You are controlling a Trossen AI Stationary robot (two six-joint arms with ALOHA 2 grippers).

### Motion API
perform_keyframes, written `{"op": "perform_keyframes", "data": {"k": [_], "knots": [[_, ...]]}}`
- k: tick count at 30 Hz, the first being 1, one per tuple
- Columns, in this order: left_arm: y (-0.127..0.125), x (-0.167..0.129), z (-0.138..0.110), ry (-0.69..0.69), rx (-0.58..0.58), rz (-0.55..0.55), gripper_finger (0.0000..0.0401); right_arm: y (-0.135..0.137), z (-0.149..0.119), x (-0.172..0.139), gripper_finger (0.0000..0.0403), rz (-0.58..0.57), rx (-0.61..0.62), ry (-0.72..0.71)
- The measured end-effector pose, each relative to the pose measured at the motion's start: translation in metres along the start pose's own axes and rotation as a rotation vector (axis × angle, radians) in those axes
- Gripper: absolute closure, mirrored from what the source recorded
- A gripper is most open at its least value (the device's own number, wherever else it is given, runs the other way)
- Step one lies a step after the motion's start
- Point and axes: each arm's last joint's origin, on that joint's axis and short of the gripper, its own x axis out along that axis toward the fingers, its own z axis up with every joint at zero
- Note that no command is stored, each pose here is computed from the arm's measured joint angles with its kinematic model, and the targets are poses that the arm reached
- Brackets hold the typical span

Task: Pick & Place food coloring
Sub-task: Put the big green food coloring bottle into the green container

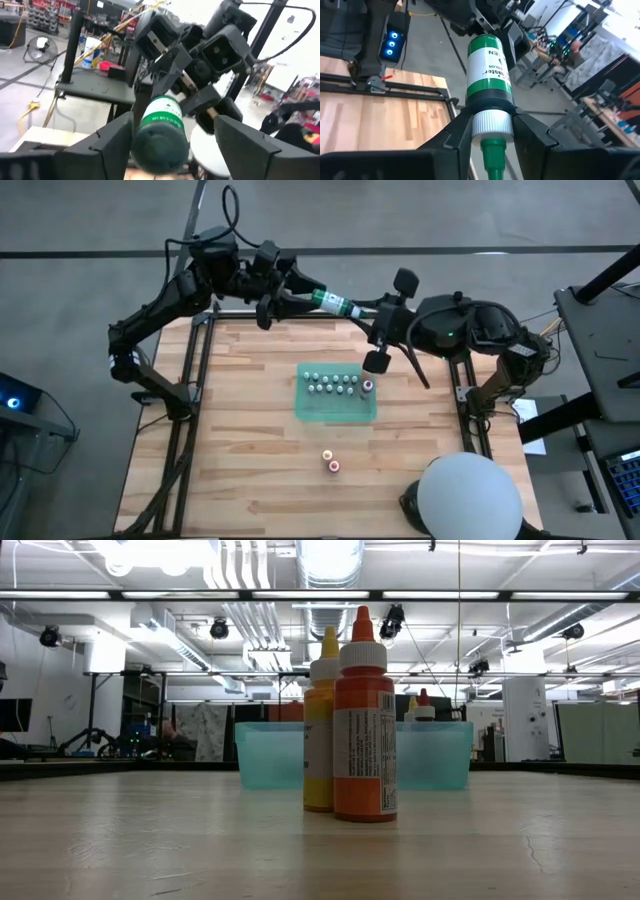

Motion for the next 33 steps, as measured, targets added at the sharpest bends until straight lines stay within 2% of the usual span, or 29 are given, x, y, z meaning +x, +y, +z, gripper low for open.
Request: {"op": "perform_keyframes", "data": {"k": [5,12,17,20,28,33], "knots": [[-0.004,-0.018,0.001,0.044,0.029,0.038,0.0153,0.002,-0.007,0.000,0.0297,0.010,0.026,0.061],[-0.022,-0.048,0.011,0.019,0.138,0.086,0.0154,0.002,-0.019,0.004,0.0297,0.018,0.158,0.164],[-0.035,-0.063,0.016,-0.003,0.206,0.099,0.0154,0.004,-0.024,0.018,0.0297,0.138,0.280,0.212],[-0.040,-0.070,0.013,0.034,0.219,0.108,0.0154,0.008,-0.027,0.030,0.0297,0.207,0.324,0.239],[-0.047,-0.084,0.003,0.136,0.190,0.142,0.0154,0.014,-0.044,0.055,0.0297,0.270,0.395,0.404],[-0.049,-0.087,0.001,0.154,0.217,0.141,0.0154,0.017,-0.055,0.063,0.0297,0.322,0.436,0.518]]}}
